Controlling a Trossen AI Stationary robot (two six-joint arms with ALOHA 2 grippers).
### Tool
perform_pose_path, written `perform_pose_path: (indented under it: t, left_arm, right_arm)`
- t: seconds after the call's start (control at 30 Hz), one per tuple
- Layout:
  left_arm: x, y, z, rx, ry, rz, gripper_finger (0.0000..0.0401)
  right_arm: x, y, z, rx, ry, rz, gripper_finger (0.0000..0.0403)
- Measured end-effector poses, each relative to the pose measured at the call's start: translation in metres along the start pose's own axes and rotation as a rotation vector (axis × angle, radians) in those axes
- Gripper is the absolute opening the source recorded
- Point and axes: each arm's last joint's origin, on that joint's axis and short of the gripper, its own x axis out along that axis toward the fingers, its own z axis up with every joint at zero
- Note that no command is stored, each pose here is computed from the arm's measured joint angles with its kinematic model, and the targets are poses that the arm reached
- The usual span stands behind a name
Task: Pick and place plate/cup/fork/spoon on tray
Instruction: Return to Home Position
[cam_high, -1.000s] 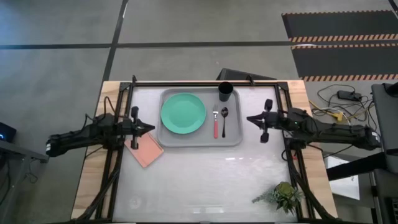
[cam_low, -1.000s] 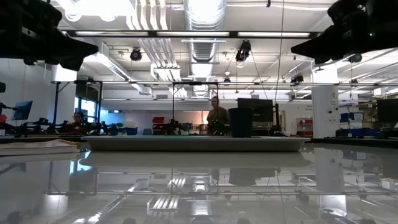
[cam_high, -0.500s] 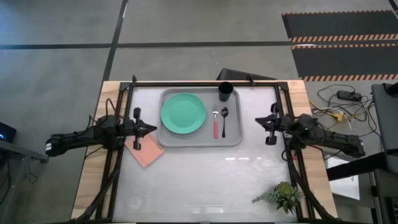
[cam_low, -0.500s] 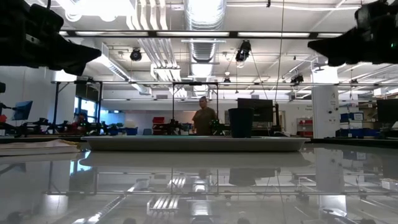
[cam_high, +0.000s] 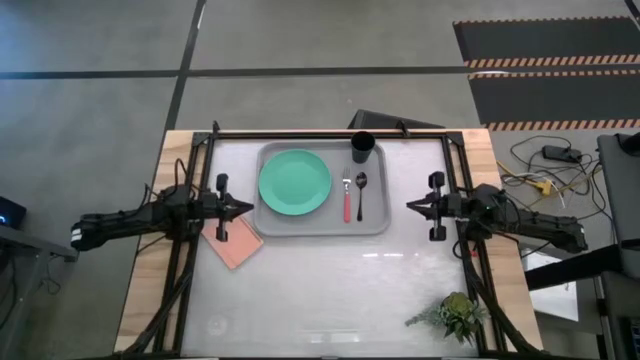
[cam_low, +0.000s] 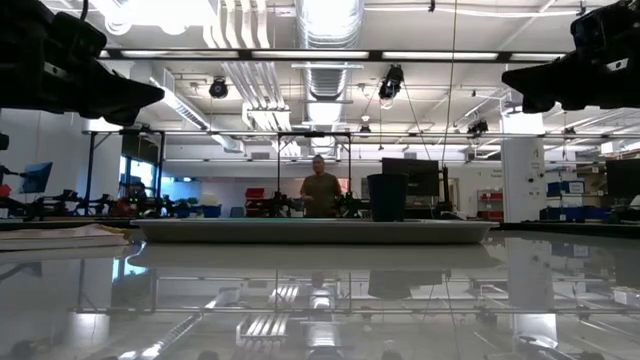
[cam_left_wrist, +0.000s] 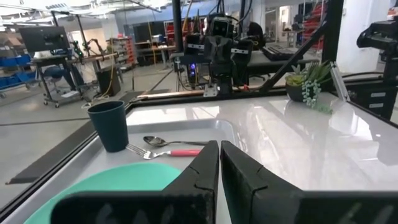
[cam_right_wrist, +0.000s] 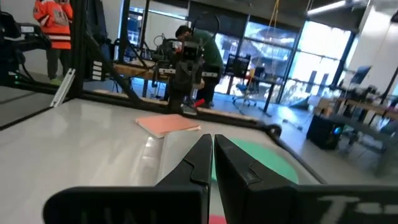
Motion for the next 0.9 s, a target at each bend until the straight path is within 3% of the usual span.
perform_pose_path:
  t: [0.33,0.9]
  left_arm:
    - [0.0004,0.0,-0.0005,-0.001,0.006,0.0,0.0]
    - [0.0007,0.0,-0.0008,-0.001,0.01,0.0,0.0]
  right_arm:
    - [0.0007,0.0009,-0.005,0.115,0.052,0.008,0.0009]
    - [0.0008,0.001,-0.0055,0.114,0.055,0.008,0.0009]
